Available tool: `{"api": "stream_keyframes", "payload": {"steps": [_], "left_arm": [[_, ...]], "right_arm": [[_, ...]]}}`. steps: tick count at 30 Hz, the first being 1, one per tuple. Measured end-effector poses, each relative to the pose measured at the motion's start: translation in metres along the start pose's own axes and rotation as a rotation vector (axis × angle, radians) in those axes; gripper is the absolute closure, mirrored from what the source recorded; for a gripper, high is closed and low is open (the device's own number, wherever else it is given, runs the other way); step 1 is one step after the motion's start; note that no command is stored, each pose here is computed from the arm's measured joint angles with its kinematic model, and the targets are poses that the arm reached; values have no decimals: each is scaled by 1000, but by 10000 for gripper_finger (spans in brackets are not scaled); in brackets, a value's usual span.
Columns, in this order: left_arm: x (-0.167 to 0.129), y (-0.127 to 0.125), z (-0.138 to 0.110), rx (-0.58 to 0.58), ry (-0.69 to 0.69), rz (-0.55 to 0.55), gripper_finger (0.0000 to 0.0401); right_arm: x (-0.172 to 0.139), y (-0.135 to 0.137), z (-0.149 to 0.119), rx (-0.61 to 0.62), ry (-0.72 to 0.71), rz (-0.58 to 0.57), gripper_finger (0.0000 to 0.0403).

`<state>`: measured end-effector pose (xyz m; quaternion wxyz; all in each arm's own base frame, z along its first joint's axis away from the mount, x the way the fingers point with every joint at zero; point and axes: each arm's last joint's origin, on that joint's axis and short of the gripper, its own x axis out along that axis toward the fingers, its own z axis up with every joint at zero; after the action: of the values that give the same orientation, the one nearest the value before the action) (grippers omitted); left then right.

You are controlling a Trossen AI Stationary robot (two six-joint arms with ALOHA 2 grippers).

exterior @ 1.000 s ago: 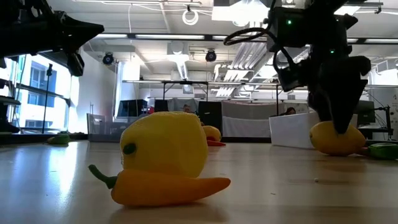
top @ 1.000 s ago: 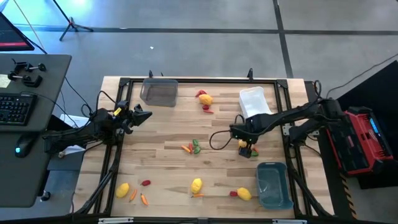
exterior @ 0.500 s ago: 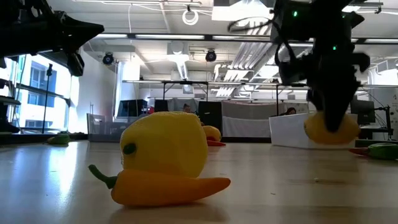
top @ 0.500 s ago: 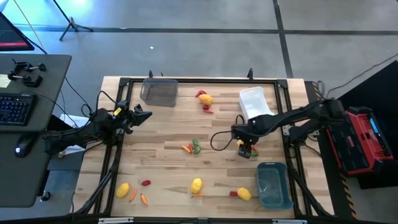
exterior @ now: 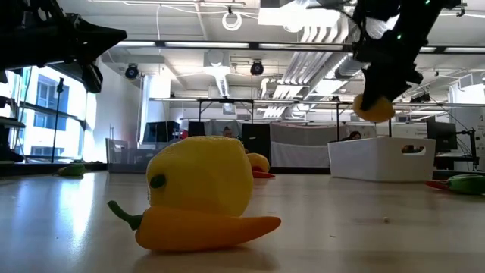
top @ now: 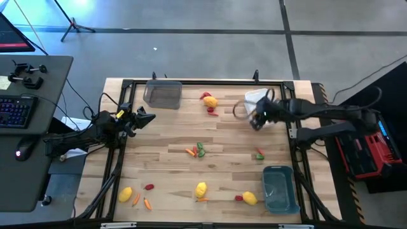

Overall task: Sort produce into baskets
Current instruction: Put the lemon into the white bin

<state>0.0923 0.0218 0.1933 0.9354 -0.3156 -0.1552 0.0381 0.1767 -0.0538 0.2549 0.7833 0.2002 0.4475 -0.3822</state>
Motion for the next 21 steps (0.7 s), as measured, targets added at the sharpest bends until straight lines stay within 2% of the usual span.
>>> {"api": "stream_keyframes", "payload": {"steps": [5,12,14,18,21], "left_arm": [[0,0,0,0,0,0,400],[0,0,0,0,0,0,400],[0,0,0,0,0,0,400],[0,0,0,0,0,0,400],[0,0,0,0,0,-1,400]], "right_arm": [[19,-32,21,117,-8,-119,191],[32,-55,30,183,91,-7,180],[33,-57,31,194,82,-3,175],[34,-62,37,103,26,-40,165],[35,-64,37,160,39,-7,163]]}}
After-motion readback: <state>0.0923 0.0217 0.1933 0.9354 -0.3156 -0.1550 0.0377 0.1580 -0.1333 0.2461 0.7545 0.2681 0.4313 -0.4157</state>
